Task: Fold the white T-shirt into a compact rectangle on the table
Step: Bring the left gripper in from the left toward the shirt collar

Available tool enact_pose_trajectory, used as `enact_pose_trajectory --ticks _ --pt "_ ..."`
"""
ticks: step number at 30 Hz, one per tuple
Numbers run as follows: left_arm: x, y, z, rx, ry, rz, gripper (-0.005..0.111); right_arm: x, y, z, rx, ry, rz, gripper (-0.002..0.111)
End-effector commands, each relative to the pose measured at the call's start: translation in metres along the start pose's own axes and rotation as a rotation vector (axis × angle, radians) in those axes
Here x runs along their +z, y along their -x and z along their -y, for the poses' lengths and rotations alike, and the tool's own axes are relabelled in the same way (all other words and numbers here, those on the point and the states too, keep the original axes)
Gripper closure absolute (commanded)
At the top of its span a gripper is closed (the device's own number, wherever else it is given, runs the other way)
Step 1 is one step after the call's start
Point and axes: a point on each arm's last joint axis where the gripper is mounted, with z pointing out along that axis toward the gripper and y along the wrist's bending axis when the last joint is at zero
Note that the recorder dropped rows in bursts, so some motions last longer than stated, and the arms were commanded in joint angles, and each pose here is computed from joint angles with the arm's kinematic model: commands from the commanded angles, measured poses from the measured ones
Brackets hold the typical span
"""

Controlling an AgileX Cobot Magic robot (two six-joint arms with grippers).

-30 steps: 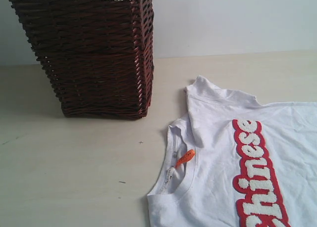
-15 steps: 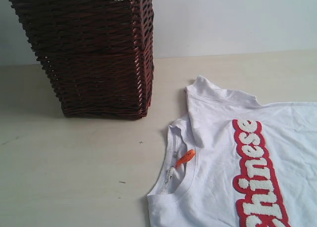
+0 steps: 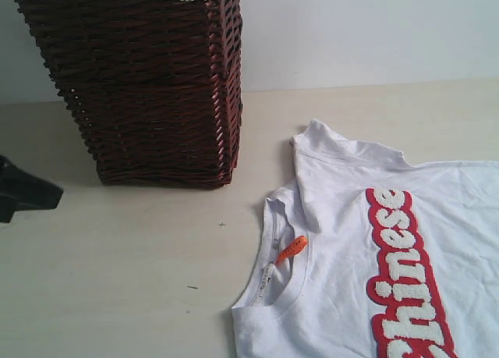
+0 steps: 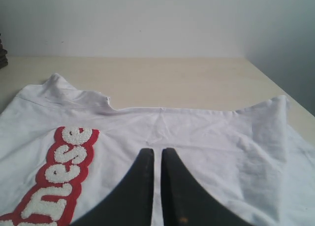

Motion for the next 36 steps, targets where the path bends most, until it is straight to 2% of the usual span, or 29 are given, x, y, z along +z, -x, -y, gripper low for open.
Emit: enact_pose_trajectory --ticks 1,5,7,10,13,17,22,25,36 --pt "0.034 0.019 -0.003 0.02 -0.063 0.153 0.097 0.0 0.0 0.0 -0.001 0.0 0.011 0.1" --pt "0.082 0.017 0.017 0.018 -0.32 0.144 0.077 0.0 0.0 0.0 -0.001 0.0 0.011 0.1" --pt "0.102 0.012 0.034 0.043 -0.459 0.12 0.065 0.0 0.0 0.0 -0.001 0.0 0.011 0.1" --pt "0.127 0.007 0.054 0.143 -0.534 0.125 0.05 0.0 0.0 0.0 -0.001 0.0 0.011 0.1" --pt "0.146 0.012 0.068 0.296 -0.495 0.205 0.044 0.0 0.0 0.0 -0.001 0.0 0.011 0.1" --pt "0.165 0.038 0.077 0.382 -0.36 0.199 0.044 0.0 0.0 0.0 -0.001 0.0 0.011 0.1" --pt "0.194 0.069 0.07 0.415 -0.302 0.225 0.044 0.0 0.0 0.0 -0.001 0.0 0.011 0.1" --pt "0.213 0.078 0.06 0.416 -0.239 0.21 0.044 0.0 0.0 0.0 -0.001 0.0 0.011 0.1" --pt "0.268 0.047 0.042 0.37 -0.232 0.083 0.044 0.0 0.0 0.0 -0.001 0.0 0.011 0.1"
